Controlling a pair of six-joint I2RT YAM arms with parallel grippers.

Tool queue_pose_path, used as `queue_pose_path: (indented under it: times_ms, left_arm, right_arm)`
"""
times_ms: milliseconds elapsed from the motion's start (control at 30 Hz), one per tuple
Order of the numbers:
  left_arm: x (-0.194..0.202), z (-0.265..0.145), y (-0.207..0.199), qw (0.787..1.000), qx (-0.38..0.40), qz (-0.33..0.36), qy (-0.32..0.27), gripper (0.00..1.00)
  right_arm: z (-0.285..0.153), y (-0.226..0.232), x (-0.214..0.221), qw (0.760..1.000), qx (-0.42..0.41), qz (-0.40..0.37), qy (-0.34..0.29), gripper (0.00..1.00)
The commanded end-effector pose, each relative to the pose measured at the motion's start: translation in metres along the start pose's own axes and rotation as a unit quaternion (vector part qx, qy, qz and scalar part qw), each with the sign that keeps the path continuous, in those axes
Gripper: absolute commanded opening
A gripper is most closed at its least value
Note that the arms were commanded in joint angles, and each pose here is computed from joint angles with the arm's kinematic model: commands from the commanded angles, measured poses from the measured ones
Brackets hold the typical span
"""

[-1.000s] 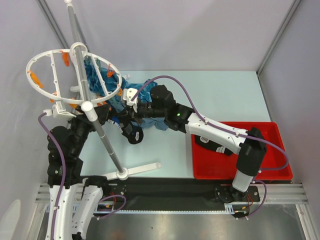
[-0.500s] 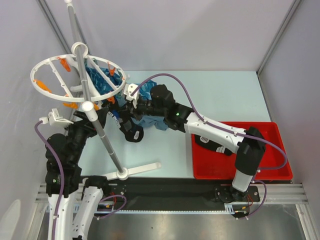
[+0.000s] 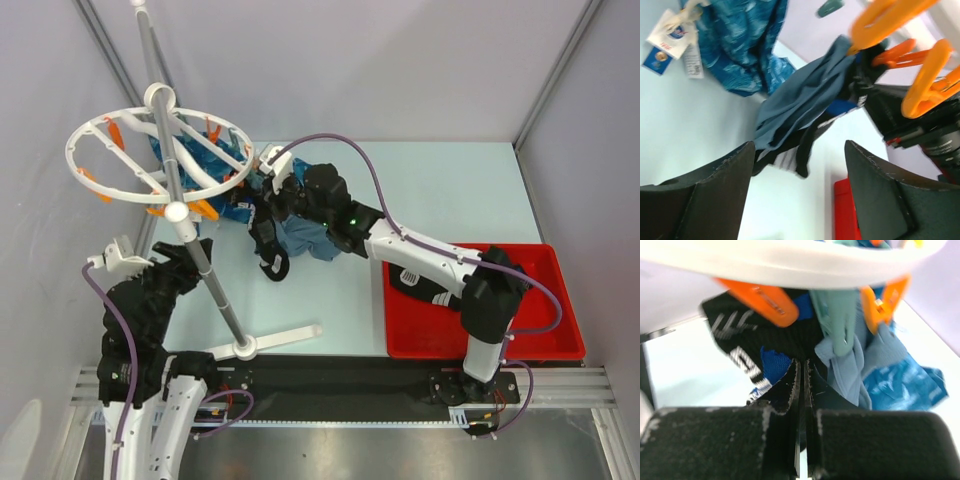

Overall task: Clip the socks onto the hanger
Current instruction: Clamp the sock onto the hanger.

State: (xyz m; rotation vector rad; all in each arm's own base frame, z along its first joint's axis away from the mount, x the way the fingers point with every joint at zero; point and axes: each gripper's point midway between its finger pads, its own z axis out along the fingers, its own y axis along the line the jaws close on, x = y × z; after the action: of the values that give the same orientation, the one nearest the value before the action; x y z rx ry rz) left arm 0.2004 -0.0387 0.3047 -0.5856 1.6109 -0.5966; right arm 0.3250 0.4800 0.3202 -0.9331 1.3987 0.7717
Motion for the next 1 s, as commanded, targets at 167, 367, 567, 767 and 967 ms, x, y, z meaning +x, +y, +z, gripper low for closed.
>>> queue_pose_path:
  times_ms: [167, 367, 567, 767, 967]
  left_arm:
    - [0.014, -0.008, 0.042, 0.997, -0.069, 0.000, -0.015, 0.73]
    - [0.006, -0.007, 0.032, 0.998, -0.048, 0.025, -0.022, 0.69]
    - [-0.015, 0.002, 0.002, 0.999, -0.008, 0.025, -0.036, 0.61]
    - [-0.018, 0.015, -0.026, 0.999, 0.038, 0.016, -0.013, 0.59]
    - [-0.021, 0.026, -0.043, 0.998, 0.064, 0.015, 0.003, 0.60]
  right_arm:
    - [0.002, -0.080, -0.030, 0.988, 0.142, 0.031, -0.057, 0.00]
    - [0.006, -0.104, -0.032, 0.986, 0.159, -0.001, -0.055, 0.00]
    - [0.008, -0.107, -0.019, 0.987, 0.150, -0.004, -0.054, 0.02]
    - [0.010, -0.103, -0.012, 0.990, 0.132, 0.000, -0.042, 0.18]
    - [0.000, -0.100, -0.012, 0.991, 0.125, 0.010, -0.043, 0.32]
